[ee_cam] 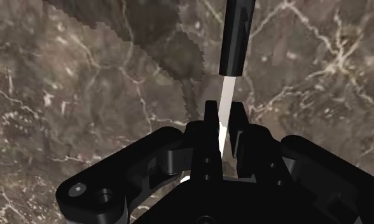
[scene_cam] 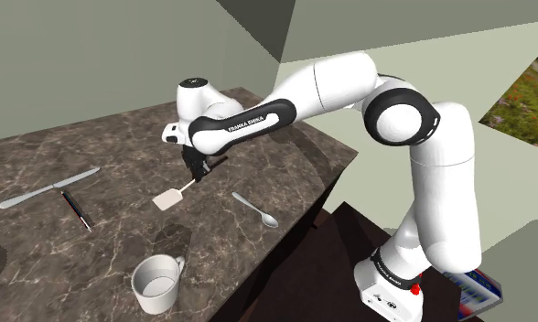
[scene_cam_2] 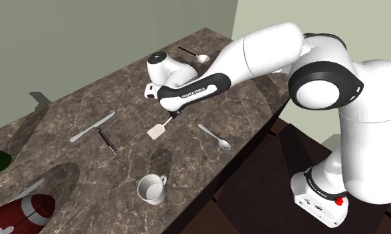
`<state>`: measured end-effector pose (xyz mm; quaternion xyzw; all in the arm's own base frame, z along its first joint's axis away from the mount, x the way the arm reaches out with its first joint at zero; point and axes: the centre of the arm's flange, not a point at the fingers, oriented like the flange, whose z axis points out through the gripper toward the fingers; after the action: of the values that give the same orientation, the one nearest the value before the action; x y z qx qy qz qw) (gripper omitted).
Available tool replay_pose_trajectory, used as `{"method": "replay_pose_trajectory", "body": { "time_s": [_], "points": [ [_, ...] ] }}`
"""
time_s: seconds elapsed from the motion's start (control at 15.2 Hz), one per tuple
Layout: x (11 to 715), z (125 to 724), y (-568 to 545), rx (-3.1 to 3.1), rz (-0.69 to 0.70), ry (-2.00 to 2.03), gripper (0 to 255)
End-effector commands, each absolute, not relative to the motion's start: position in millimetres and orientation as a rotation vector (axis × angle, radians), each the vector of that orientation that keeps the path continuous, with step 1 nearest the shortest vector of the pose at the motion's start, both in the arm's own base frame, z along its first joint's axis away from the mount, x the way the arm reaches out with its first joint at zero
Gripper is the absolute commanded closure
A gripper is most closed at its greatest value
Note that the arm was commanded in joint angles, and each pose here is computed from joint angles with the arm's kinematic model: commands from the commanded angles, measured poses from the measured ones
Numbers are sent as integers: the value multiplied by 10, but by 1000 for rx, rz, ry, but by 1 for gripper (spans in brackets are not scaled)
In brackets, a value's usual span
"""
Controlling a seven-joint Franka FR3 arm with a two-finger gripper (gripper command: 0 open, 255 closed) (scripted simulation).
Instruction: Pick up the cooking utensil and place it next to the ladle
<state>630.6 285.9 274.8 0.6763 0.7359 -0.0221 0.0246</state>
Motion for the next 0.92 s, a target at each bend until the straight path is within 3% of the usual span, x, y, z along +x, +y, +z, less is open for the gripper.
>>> {"method": "replay_pose_trajectory", "body": {
  "time_s": [0.0, 0.86],
  "points": [
    [6302, 2859, 2853, 2092, -69, 2276, 255],
    [6302, 3545, 2853, 2092, -69, 2276, 255]
  ]
}}
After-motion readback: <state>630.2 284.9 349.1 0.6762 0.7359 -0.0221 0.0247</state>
